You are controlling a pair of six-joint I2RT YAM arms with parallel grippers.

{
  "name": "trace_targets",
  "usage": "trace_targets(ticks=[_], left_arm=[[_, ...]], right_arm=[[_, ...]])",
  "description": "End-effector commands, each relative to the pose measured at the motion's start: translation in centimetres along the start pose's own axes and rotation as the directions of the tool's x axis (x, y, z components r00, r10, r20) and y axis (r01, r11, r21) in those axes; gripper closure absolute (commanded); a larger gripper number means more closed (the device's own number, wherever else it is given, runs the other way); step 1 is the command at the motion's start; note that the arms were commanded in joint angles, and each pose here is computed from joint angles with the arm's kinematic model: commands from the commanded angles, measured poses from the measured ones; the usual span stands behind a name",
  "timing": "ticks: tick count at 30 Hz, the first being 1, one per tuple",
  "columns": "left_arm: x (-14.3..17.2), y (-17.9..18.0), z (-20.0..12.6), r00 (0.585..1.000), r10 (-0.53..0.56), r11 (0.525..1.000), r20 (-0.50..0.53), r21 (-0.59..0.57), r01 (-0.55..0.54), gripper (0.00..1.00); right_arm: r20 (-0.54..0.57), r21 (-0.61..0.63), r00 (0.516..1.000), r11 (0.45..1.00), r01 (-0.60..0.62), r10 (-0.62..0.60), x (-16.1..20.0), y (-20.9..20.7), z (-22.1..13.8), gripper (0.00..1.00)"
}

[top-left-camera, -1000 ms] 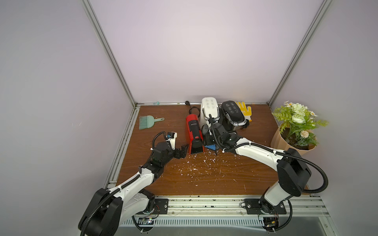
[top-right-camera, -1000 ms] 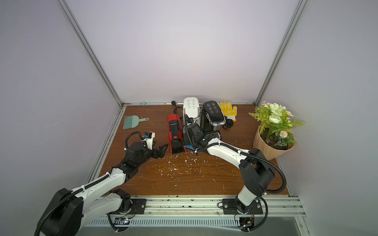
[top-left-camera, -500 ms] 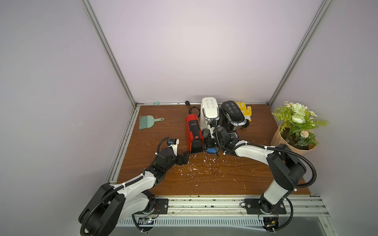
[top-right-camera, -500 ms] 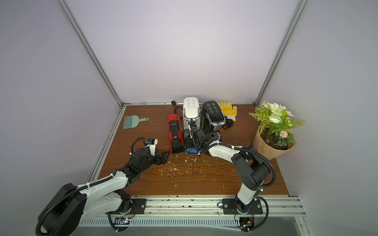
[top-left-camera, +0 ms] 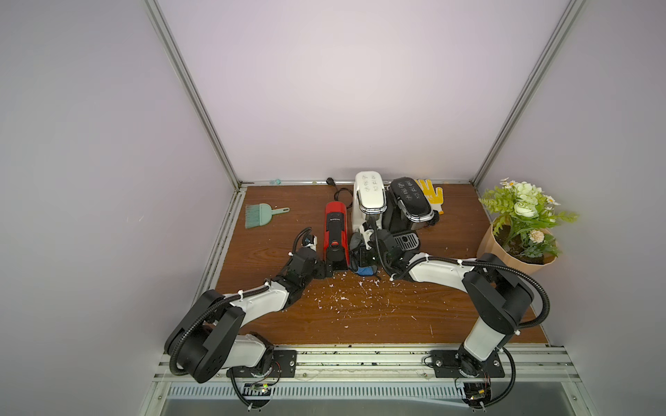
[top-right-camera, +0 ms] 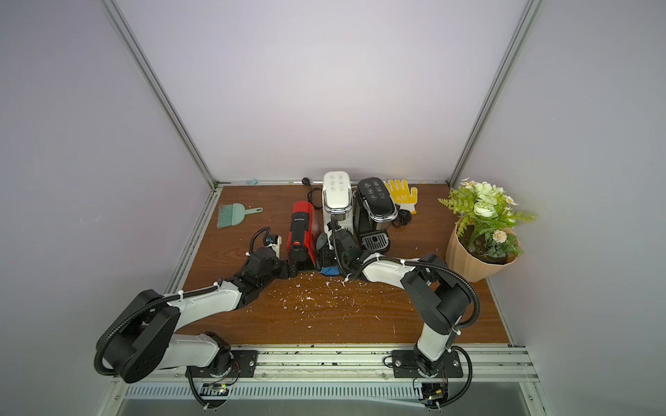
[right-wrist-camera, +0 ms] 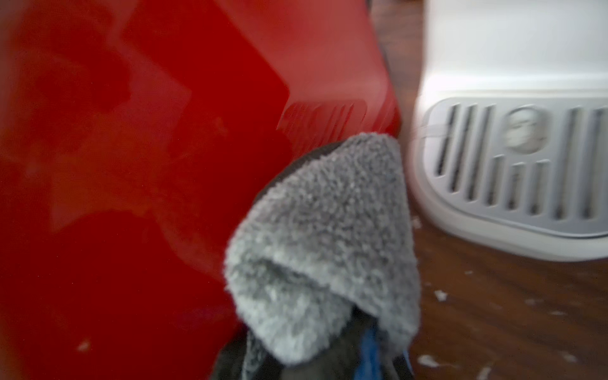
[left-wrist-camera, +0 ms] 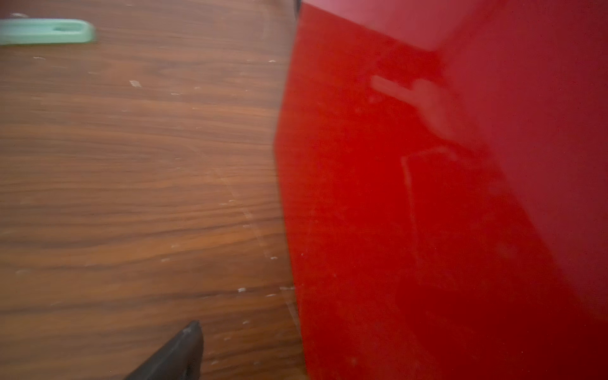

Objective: Wipe the surface of a coffee machine
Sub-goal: Wipe the dirt from the surface of the coffee machine.

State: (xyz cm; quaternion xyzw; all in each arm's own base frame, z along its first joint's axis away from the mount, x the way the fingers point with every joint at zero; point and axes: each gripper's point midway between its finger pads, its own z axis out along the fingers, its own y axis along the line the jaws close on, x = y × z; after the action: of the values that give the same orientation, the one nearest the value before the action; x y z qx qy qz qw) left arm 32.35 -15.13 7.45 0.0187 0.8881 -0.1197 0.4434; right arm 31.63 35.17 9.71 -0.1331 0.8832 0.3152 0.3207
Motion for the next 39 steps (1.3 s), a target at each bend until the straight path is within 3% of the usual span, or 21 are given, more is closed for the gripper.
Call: trace_targets(ticks=[1,8,13,19,24,31,39], left_arm=[[-2.7,1.5,-0.6,0.997,-0.026,0.996,0.068,-0.086,0.032,0.01],[-3.9,4.0,-1.3,0.994,-0.061,0.991,0.094,-0.114,0.071,0.01],[-4.3,3.5,-0.9,0.996,-0.043,0.993,0.073,-0.105,0.050,0.01],[-3.0,2.5,0.1,1.000,0.008,0.999,-0.007,-0.053,-0.008,0.01],[-1.6,2.6,0.3,1.000,0.013,0.999,-0.015,-0.037,-0.013,0.01],[-2.4,1.0,0.4,1.000,0.018,0.999,0.002,0.047,-0.018,0.01],[-2.7,1.1,-0.9,0.999,0.034,0.998,0.028,0.050,-0.035,0.01]], right_arm=[[-0.023,-0.294,0.995,0.952,0.082,-0.093,0.9,9.0,-0.8,0.80],[0.081,-0.151,0.989,0.979,0.136,-0.125,-2.7,7.9,-2.5,0.80],[0.209,-0.180,0.975,0.977,0.112,-0.073,-6.2,9.4,-3.8,0.80],[0.391,-0.180,0.920,0.979,0.092,-0.015,-10.8,10.3,-4.5,0.81],[0.492,-0.122,0.870,0.992,0.039,0.026,-13.6,9.4,-4.4,0.81],[0.488,-0.023,0.872,1.000,-0.020,0.029,-15.3,7.4,0.8,0.81],[0.356,0.070,0.934,0.997,-0.028,0.001,-10.4,3.9,5.9,0.81]])
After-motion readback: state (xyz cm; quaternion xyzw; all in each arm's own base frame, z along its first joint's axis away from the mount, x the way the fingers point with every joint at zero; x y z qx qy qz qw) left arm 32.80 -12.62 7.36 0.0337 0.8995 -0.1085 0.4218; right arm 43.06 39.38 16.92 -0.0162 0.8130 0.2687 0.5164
